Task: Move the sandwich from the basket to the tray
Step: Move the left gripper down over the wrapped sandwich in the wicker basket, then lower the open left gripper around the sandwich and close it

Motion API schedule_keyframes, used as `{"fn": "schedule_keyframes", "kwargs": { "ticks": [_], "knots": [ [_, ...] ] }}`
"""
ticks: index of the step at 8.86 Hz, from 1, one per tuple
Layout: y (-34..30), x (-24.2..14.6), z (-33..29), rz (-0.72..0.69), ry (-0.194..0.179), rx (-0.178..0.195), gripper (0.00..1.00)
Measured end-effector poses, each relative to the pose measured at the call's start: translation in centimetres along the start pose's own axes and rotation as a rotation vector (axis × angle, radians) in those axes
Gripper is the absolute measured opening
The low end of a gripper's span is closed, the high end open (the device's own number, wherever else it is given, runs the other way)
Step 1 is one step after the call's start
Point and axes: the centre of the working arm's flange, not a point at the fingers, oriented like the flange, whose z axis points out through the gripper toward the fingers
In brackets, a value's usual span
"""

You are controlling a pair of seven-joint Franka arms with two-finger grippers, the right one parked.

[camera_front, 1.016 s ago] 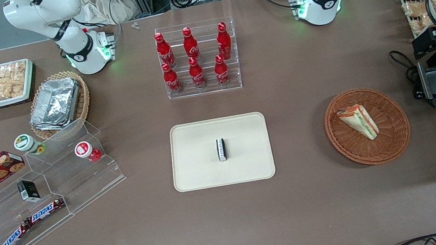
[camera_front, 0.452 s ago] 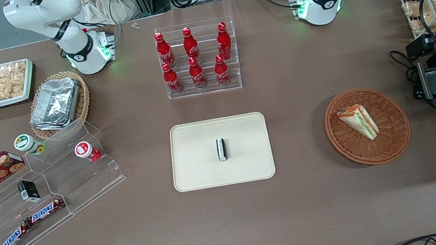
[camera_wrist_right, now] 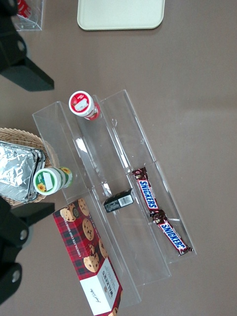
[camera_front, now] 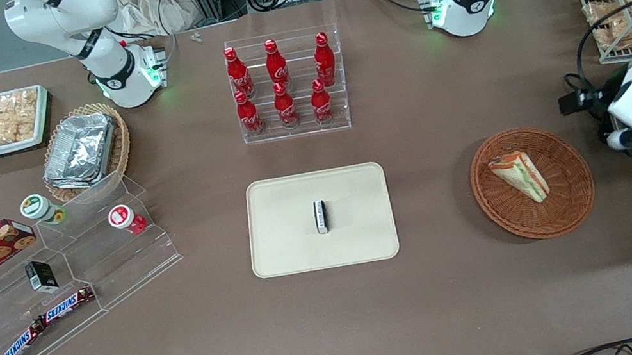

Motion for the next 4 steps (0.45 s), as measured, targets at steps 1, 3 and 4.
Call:
{"fn": "schedule_keyframes", "kwargs": {
  "ticks": [1,3,4],
  "knots": [
    [0.2,0.7,3.3,-0.058,0.027,-0.003,1.0],
    [0.5,1.0,9.7,-0.201,0.071,-0.014,1.0],
    [0.7,0.8,12.8,-0.264,0.09,-0.022,1.0]
  ]
}}
